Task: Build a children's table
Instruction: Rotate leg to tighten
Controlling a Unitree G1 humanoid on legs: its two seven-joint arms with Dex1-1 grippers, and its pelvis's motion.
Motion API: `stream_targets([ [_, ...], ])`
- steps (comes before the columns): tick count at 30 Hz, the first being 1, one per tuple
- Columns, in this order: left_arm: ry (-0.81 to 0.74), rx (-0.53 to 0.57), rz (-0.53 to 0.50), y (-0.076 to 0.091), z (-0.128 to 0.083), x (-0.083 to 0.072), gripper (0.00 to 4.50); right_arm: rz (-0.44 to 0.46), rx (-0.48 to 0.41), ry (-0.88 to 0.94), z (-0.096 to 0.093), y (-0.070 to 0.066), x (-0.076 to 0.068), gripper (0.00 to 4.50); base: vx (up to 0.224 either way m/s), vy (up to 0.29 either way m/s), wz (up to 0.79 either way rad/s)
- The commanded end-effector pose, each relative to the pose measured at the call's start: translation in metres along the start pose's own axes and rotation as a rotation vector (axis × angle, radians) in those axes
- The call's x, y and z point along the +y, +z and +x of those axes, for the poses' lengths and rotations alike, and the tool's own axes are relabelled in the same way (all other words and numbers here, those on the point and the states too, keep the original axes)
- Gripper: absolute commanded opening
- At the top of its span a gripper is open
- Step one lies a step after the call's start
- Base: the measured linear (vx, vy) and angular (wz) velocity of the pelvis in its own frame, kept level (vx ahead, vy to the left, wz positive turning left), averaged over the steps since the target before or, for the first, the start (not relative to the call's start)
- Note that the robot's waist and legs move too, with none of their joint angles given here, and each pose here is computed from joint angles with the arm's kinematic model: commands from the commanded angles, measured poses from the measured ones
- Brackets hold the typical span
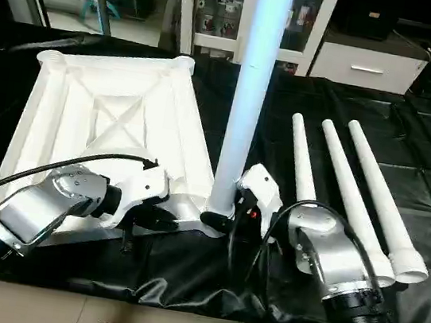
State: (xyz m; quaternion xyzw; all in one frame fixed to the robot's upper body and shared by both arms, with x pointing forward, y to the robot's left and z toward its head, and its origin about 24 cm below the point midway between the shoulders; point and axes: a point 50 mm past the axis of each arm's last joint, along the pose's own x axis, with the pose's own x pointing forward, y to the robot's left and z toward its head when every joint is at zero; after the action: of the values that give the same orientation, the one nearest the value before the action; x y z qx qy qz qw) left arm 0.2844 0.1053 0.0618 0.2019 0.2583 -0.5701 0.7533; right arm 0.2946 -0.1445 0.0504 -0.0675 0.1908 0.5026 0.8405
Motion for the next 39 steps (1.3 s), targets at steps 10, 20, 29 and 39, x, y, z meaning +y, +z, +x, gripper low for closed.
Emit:
stream_targets([
  [10,0.287,-0.099,-0.219,0.022,0.032,0.027,0.0,0.313,-0.002,-0.566,0.035,-0.02,-0.026,2.77,0.0,0.0,0.0],
  [20,0.569,-0.157,-0.321,0.04,0.049,0.05,0.0,0.42,0.004,-0.768,0.089,-0.003,-0.013,2.77,0.0,0.0,0.0],
  [29,0.518,-0.152,-0.3,0.035,0.048,0.048,0.0,0.423,-0.175,-0.68,0.089,0.016,-0.018,3.47,0.0,0.0,0.0],
  [39,0.346,-0.104,-0.206,0.022,0.038,0.03,0.0,0.248,-0.231,-0.452,0.057,0.017,-0.019,4.31,0.0,0.0,0.0],
])
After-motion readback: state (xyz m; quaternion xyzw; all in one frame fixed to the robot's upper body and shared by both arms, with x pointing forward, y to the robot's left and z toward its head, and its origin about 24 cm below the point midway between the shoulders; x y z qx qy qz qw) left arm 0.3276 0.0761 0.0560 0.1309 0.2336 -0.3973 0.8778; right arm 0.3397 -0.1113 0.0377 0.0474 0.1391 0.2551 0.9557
